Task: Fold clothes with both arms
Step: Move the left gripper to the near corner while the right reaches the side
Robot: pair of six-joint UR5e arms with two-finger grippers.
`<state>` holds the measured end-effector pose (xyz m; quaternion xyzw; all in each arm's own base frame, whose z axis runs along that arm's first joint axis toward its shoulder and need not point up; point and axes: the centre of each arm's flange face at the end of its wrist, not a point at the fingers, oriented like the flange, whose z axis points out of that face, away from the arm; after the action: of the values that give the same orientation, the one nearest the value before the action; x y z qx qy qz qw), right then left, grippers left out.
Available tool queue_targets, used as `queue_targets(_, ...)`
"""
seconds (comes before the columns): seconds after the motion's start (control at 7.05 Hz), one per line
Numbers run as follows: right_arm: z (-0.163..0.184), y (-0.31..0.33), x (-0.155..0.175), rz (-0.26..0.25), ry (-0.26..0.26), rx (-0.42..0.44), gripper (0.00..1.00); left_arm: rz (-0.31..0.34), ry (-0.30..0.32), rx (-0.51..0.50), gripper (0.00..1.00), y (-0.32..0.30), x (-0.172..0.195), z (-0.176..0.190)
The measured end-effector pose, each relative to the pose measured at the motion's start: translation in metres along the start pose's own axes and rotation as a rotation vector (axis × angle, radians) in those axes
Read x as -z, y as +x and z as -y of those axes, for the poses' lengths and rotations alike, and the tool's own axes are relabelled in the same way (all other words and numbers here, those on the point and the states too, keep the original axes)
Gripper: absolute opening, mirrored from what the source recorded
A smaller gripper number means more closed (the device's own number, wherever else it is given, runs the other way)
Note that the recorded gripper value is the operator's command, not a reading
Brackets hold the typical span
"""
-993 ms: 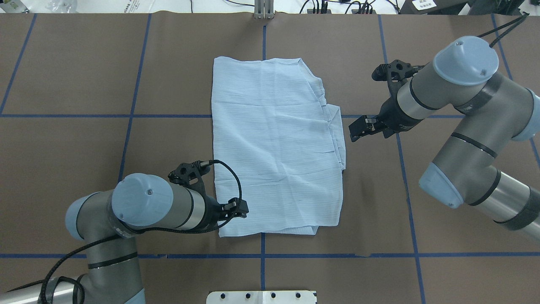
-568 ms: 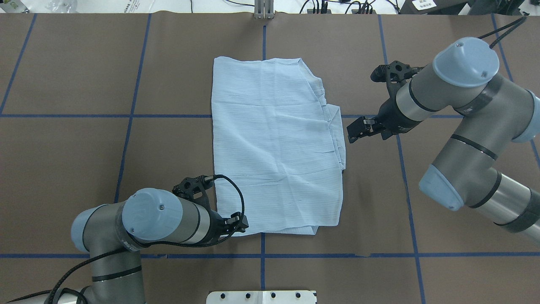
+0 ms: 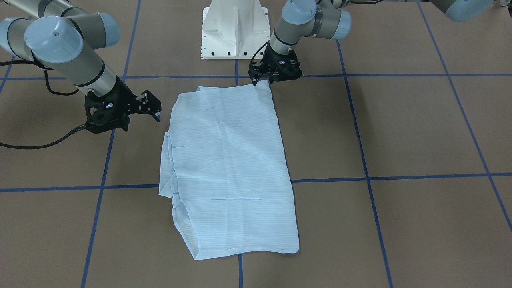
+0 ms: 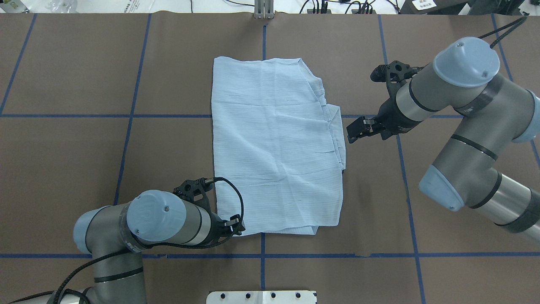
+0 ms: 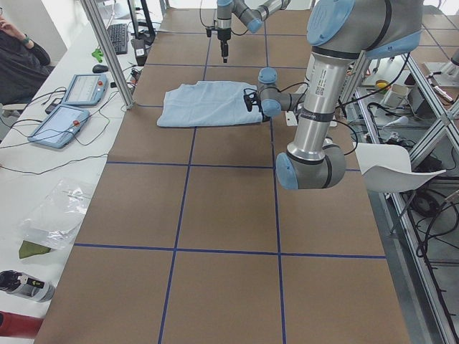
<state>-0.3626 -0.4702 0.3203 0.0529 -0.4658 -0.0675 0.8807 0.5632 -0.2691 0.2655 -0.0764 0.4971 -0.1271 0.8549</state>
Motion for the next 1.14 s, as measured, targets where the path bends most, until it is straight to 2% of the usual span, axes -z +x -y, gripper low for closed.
queue_targets(0.28, 0.000, 0.000, 0.000, -0.001, -0.001, -0.001, 1.00, 0.004, 0.001, 0.001, 0.49, 0.000, -0.001, 0.000)
queue_targets(0.43, 0.000, 0.001, 0.000, -0.001, -0.002, -0.001, 1.00, 0.005, 0.003, 0.002, 0.39, 0.000, -0.001, 0.001)
queue_targets(0.57, -0.001, 0.001, -0.001, -0.002, -0.002, -0.002, 1.00, 0.007, 0.006, 0.004, 0.15, 0.000, -0.002, 0.003)
queue_targets(0.71, -0.001, 0.002, -0.001, -0.003, -0.003, -0.003, 1.00, 0.008, 0.009, 0.006, 0.00, 0.000, -0.002, 0.005)
queue_targets(1.14, -0.011, -0.008, -0.005, 0.004, -0.012, -0.056, 1.00, 0.005, 0.018, 0.011, 0.00, 0.003, 0.007, 0.011)
